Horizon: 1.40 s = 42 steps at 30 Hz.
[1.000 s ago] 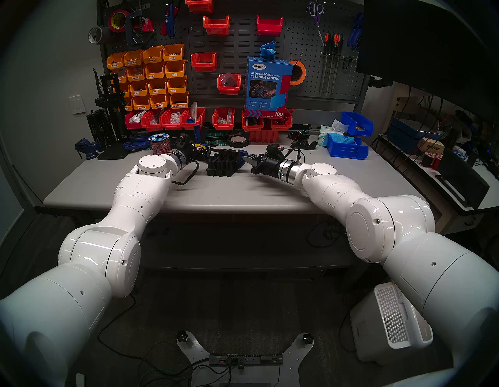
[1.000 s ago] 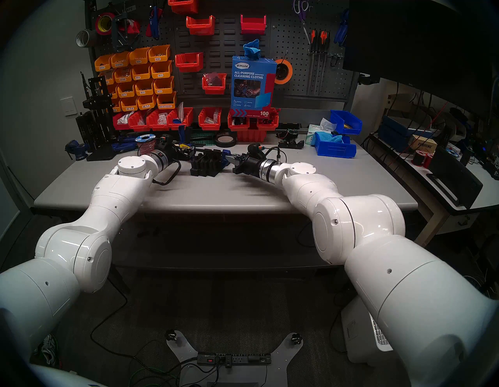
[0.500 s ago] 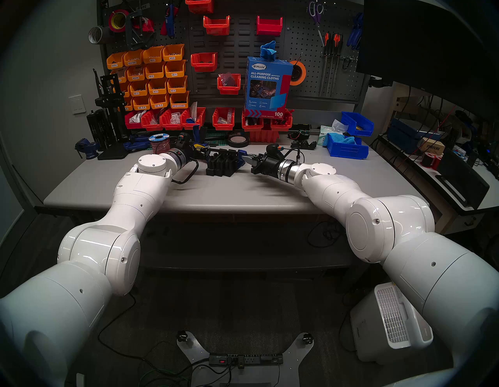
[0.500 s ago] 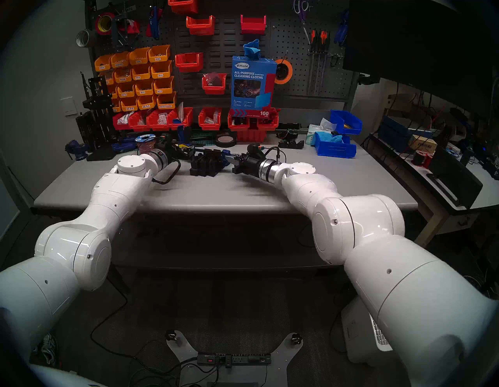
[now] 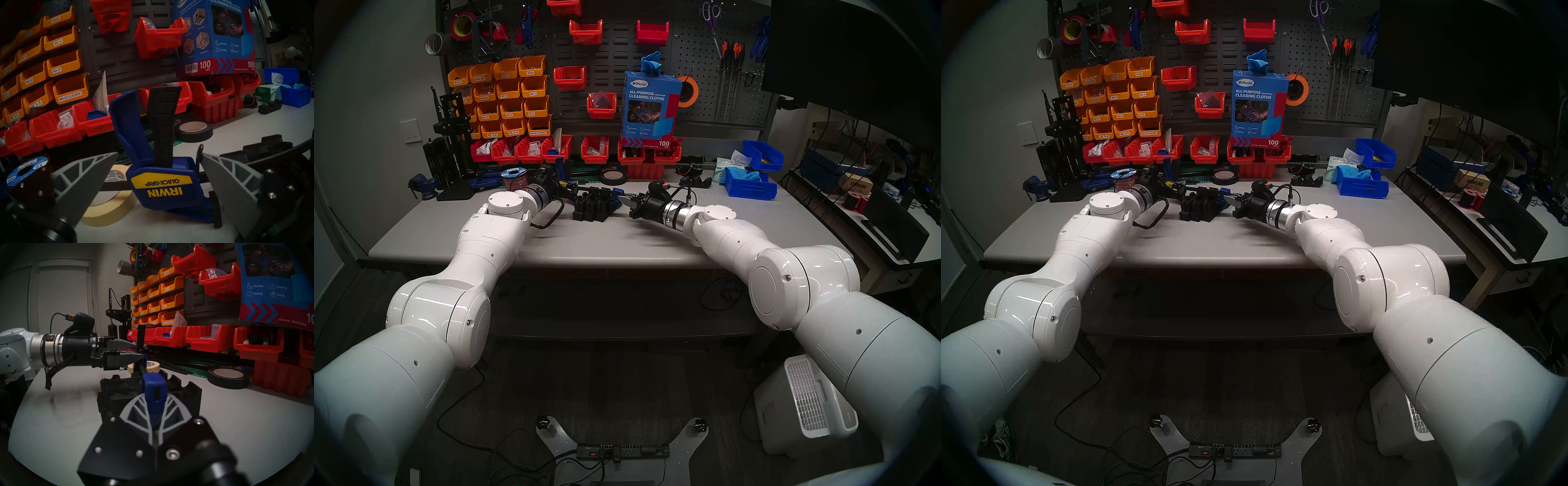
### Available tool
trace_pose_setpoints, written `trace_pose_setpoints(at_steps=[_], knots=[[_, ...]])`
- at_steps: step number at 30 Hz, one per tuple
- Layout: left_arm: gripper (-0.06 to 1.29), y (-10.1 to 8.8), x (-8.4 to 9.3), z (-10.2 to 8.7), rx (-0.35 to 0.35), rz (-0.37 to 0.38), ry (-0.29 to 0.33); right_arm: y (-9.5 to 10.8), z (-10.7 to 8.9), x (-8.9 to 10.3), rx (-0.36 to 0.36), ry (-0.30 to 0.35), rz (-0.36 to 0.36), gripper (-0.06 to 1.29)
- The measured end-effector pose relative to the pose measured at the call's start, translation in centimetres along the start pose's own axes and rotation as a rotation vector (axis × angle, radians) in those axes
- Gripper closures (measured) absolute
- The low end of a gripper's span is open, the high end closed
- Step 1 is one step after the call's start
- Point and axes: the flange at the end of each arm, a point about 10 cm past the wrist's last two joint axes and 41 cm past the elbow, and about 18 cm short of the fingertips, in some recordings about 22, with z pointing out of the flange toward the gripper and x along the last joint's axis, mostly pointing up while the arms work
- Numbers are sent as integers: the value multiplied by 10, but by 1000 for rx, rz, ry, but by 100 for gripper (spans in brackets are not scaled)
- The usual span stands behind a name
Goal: Clamp the two 3D printed pieces together with the clamp
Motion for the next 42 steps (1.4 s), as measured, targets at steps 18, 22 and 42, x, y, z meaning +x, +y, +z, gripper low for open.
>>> trace_pose_setpoints(at_steps=[18,22,42], knots=[[0,11,0,8,-4,-5,-12,0,-1,-1,-1,-2,1,126],[0,12,0,9,-4,-5,-13,0,-1,-1,-2,-3,2,126],[0,9,0,10,-15,4,-15,0,-1,-2,-3,-4,2,126]])
